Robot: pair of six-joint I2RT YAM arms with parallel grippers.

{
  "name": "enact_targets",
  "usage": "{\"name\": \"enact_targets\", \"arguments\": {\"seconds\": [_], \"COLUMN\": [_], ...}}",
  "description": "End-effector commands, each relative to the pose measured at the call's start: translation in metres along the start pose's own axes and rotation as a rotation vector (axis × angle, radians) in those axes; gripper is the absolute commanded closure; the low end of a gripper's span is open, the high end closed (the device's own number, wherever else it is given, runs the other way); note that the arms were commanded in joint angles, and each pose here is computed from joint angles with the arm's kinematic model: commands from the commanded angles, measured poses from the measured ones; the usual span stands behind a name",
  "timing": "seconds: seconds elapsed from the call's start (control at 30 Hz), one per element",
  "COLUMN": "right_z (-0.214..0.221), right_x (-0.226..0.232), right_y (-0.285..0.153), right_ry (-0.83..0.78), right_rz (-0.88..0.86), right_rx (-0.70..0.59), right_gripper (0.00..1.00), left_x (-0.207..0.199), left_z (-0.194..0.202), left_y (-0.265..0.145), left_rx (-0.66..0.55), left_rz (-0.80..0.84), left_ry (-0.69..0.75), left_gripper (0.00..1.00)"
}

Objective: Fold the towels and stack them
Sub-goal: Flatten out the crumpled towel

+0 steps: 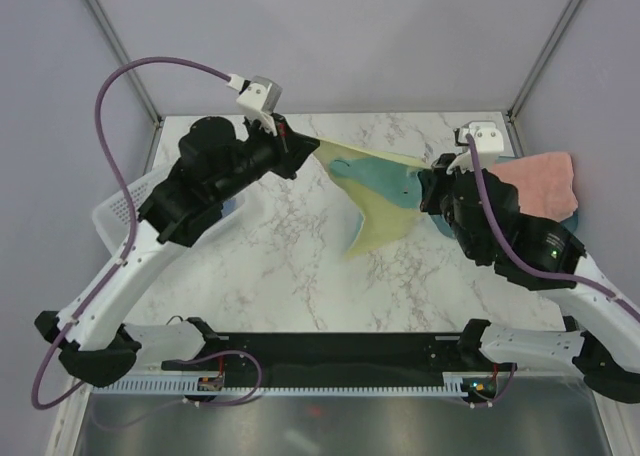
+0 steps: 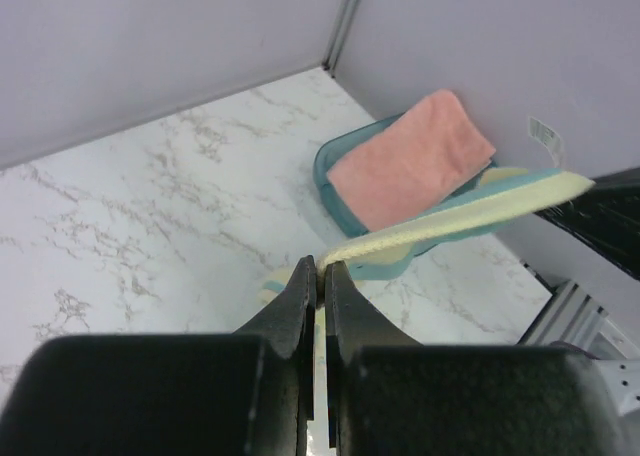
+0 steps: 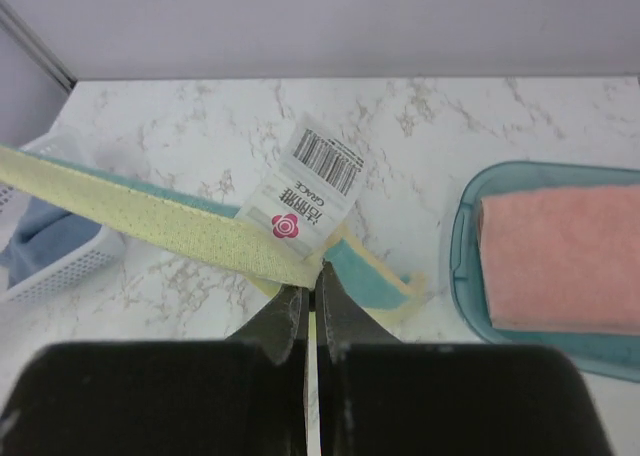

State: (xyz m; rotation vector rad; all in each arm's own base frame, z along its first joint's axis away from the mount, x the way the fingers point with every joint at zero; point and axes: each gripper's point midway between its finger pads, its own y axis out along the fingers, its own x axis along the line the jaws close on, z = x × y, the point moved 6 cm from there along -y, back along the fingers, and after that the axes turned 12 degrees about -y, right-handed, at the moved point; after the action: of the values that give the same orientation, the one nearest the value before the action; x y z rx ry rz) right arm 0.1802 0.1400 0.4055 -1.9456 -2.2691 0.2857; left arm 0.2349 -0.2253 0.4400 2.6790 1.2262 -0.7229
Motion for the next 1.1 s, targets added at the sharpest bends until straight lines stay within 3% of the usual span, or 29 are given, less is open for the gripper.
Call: {"name": "enact_targets", "arguments": {"seconds": [0.0, 0.33, 0.43, 0.53, 0.57, 0.63, 0.8, 0.9, 1.07], "right_z": [-0.028, -0.094, -0.093, -0.103, -0.105, -0.100, -0.049, -0.015, 0.011], "right_x": [-0.035, -0.038, -0.032, -0.028, -0.018, -0.027, -0.017, -0.013, -0.031], "right_y": [-0.021, -0.030, -0.005, 0.037, 0.051, 0.091, 0.193, 0.241, 0.308], "right_ry": [-0.146, -0.127, -0.252, -0.261, -0.264, -0.253, -0.269, -0.258, -0.240], "right_rz": [0.080, 0.089, 0.198, 0.199, 0.093, 0.094, -0.129, -0.175, -0.186], "right_rx": [-0.059, -0.267, -0.263, -0.252, -0.264, -0.209, -0.024, 0.063, 0.088], "right_gripper": [1.00, 1.00, 1.00, 1.00, 1.00, 1.00, 1.00, 1.00, 1.00], "left_x": [0.010, 0.000, 0.012, 0.046, 0.052, 0.075, 0.131, 0.169, 0.236], "left_z": [-0.005, -0.028, -0.030, -0.039, -0.039, -0.036, -0.027, -0.012, 0.001], "left_y": [-0.020, -0.029, -0.006, 0.012, 0.018, 0.036, 0.079, 0.112, 0.161], "left_rx": [-0.002, -0.049, -0.031, -0.050, -0.029, 0.006, 0.047, 0.092, 0.070], "left_rz": [-0.085, -0.080, -0.177, -0.301, -0.282, -0.301, -0.328, -0.333, -0.377], "left_ry": [0.031, 0.033, 0.058, 0.021, -0.002, -0.055, -0.043, -0.070, -0.073], "left_gripper": [0.98, 0.98, 0.98, 0.98, 0.98, 0.98, 0.98, 0.98, 0.98]}}
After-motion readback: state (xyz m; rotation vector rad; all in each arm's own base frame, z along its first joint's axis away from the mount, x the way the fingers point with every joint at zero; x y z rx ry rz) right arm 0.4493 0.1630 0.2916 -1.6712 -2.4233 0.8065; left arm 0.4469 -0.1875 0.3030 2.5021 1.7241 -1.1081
